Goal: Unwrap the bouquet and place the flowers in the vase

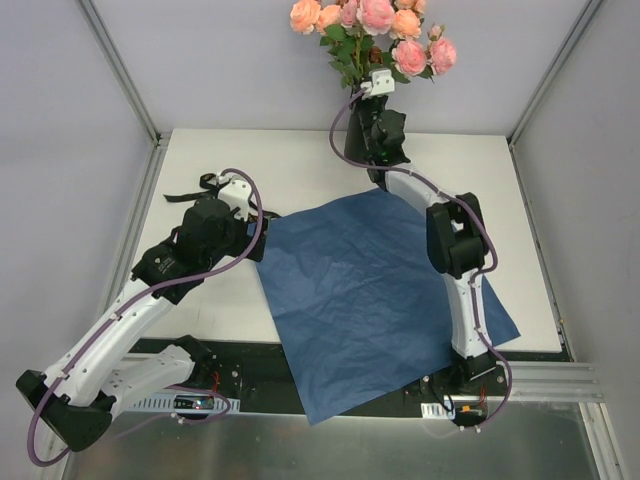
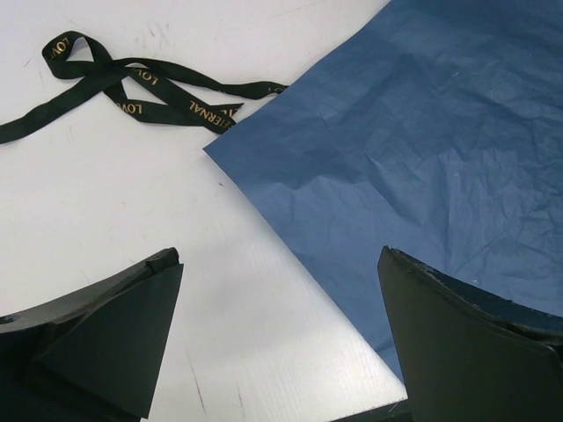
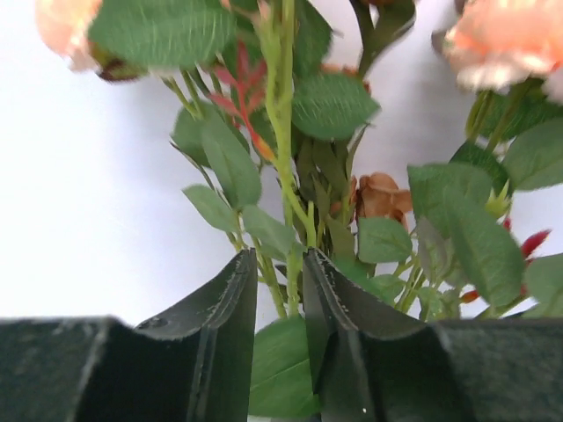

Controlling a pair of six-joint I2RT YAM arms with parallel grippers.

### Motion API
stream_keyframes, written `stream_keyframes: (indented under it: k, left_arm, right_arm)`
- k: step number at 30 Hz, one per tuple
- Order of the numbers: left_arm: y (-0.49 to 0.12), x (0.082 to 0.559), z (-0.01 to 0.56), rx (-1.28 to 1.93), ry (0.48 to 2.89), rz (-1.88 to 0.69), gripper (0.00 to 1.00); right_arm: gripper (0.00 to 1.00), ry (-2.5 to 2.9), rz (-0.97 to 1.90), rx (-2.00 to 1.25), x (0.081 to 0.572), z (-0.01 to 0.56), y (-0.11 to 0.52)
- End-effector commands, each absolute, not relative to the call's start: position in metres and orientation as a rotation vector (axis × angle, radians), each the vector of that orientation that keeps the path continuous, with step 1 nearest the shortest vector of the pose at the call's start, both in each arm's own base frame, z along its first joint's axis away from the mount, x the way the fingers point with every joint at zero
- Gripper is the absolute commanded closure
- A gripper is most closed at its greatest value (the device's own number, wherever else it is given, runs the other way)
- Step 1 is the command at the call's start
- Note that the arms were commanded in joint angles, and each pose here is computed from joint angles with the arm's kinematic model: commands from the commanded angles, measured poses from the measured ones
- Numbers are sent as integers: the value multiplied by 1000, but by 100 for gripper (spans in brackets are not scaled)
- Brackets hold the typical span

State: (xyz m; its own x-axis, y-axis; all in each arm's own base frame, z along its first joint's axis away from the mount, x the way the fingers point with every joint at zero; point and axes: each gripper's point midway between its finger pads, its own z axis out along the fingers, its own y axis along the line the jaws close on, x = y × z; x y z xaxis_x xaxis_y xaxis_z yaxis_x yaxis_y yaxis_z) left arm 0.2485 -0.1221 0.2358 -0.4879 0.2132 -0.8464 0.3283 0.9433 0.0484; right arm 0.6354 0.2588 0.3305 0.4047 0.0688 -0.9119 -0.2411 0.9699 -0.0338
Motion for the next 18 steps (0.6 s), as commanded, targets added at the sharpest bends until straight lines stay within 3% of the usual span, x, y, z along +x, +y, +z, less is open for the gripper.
stream_keyframes:
  k: [1,9,18]
  left_arm:
    - [-124,249,251,376,2037,-165,1]
    - [-117,250,249,357,2037,-125,1]
    - [-123,252,240,377,2070,-134,1]
  right_arm:
    - [64,1017,185,-70,587,422,244]
    - [56,1230,190,74,549,385,229]
    - [57,1621,365,227,454,291,239]
